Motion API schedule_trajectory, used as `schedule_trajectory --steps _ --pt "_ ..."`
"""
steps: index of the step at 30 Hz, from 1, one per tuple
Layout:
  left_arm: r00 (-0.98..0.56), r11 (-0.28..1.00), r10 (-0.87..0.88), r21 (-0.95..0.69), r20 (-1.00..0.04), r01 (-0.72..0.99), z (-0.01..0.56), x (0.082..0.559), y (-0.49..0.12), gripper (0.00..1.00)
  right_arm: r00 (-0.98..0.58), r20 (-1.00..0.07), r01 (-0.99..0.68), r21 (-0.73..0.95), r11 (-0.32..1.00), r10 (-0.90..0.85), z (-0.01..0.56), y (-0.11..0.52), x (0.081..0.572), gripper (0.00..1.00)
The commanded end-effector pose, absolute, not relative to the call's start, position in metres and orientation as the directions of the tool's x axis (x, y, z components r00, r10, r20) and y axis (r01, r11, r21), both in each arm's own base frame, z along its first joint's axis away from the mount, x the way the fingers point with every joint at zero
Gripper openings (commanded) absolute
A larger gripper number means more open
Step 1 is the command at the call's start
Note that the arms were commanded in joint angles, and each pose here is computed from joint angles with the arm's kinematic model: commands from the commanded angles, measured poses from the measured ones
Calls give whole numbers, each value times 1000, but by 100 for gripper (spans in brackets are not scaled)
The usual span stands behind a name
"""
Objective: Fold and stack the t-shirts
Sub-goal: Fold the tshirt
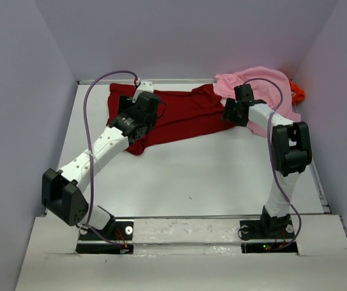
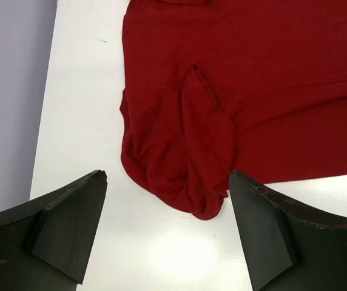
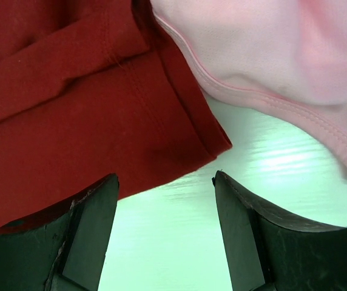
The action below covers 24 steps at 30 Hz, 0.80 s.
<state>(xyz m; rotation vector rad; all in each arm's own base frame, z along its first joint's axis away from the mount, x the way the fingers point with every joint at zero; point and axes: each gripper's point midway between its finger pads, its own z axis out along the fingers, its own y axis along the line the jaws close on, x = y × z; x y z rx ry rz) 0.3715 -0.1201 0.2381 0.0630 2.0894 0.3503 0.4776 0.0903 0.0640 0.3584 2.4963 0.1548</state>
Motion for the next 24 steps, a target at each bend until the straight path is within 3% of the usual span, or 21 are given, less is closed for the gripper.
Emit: schedule_trajectory --steps 1,13,24 --pt "-510 963 181 257 -841 -83 232 371 -124 95 -736 -615 233 164 959 284 89 81 477 70" --pt "-494 969 177 239 -851 -63 239 367 -127 95 -772 -571 266 110 958 279 65 72 462 70" --pt "-483 973 176 226 -858 -47 247 357 -130 95 -791 -542 255 129 958 284 39 84 490 65"
